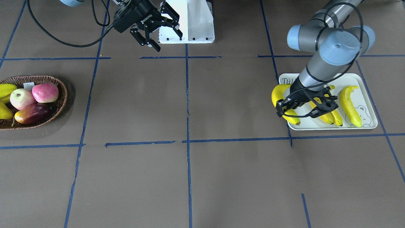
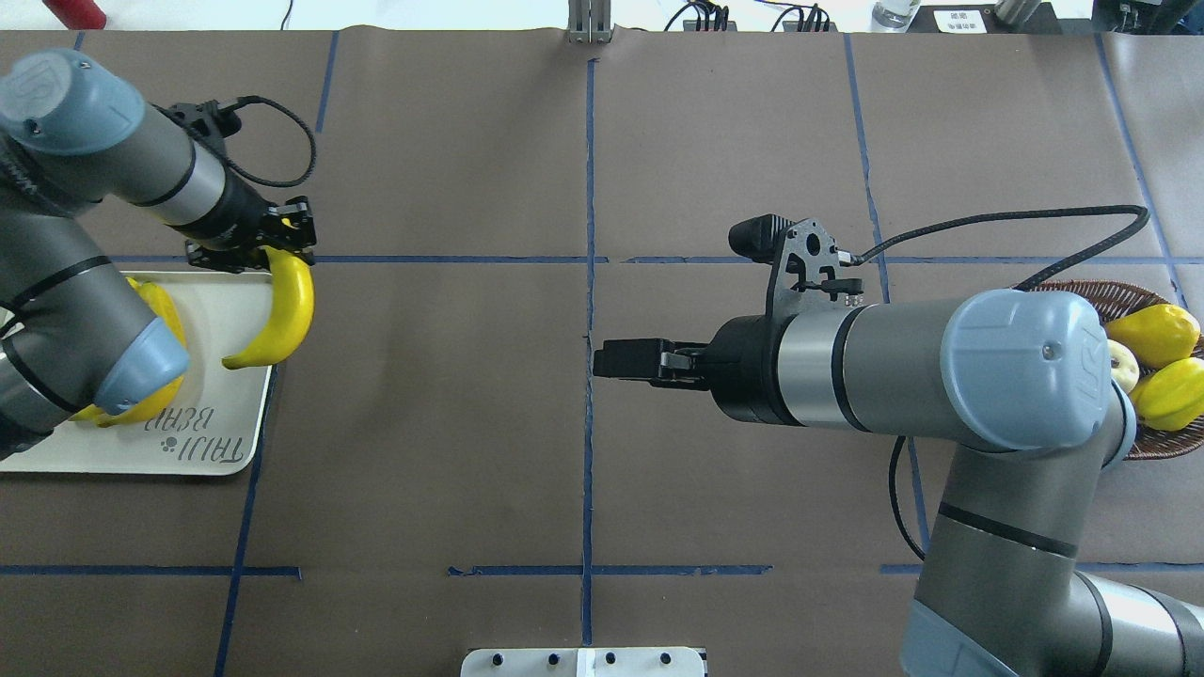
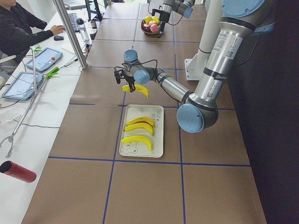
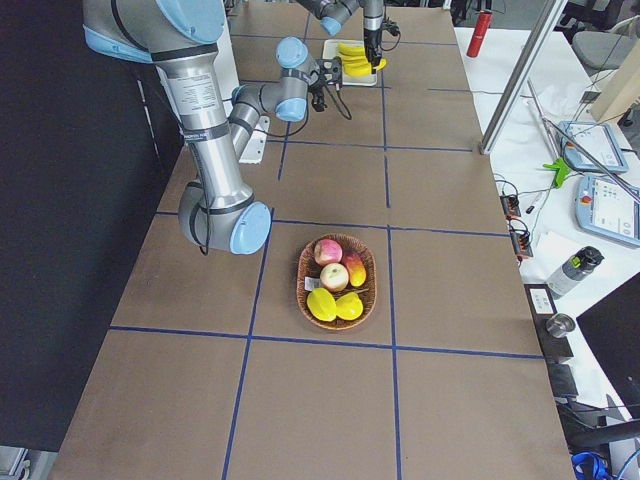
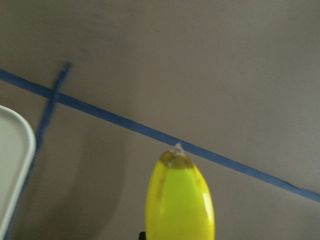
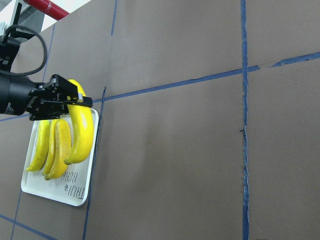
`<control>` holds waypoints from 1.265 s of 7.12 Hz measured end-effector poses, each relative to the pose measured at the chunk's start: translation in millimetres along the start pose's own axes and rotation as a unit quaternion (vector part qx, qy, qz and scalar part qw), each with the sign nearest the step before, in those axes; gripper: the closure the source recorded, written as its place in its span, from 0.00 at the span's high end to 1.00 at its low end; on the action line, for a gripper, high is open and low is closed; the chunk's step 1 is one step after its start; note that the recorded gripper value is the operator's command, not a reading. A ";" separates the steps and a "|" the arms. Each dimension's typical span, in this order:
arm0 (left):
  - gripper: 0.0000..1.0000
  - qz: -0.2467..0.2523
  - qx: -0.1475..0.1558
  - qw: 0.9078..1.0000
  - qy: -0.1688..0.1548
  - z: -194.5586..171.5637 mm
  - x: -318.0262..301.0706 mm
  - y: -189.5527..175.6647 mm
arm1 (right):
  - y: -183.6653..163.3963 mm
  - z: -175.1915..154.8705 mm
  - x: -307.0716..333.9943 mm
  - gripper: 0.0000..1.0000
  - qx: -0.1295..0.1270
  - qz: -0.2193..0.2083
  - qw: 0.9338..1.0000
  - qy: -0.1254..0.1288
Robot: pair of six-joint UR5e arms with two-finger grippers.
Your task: Transfer all bananas from basket to plate
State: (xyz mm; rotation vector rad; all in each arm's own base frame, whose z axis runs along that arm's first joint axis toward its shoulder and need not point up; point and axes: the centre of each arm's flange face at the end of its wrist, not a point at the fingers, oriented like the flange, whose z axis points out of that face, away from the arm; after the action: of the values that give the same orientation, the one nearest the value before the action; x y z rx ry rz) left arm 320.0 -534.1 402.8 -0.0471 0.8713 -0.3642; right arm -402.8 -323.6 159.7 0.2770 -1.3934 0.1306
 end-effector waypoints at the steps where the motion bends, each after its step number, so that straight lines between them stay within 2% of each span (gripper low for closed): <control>1: 0.00 0.005 -0.001 1.000 -0.025 9.2 -41.7 -7.8 | -0.4 0.2 2.5 0.99 0.001 0.001 1.000 0.003; 2: 0.00 0.005 -0.003 0.999 -0.038 15.4 -63.5 -9.3 | -1.3 0.0 3.7 0.99 0.002 0.001 1.000 0.004; 4: 0.00 -0.001 -0.005 0.999 -0.045 20.1 -72.4 -8.0 | -7.6 -2.9 10.8 1.00 0.002 0.003 1.000 0.009; 6: 0.00 -0.010 -0.006 0.999 -0.046 22.3 -69.7 -4.4 | -41.5 -25.1 45.8 1.00 -0.011 0.009 0.999 0.032; 7: 0.00 -0.010 -0.010 0.999 -0.048 26.4 -68.4 -0.7 | -64.6 -44.0 76.5 1.00 -0.019 0.000 0.998 0.052; 8: 0.00 -0.007 -0.014 0.999 -0.051 32.7 -67.8 4.1 | -84.2 -64.2 120.4 1.00 -0.027 -0.027 0.996 0.081; 9: 0.10 -0.005 -0.019 0.998 -0.054 37.9 -67.4 8.5 | -98.5 -82.3 166.9 1.00 -0.034 -0.059 0.991 0.113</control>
State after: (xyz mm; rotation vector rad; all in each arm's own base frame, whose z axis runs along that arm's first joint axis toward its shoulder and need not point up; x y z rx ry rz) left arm 311.6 -507.9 475.5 -0.1045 0.7715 -0.3508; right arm -270.3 -408.1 299.7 0.2791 -1.1511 0.0155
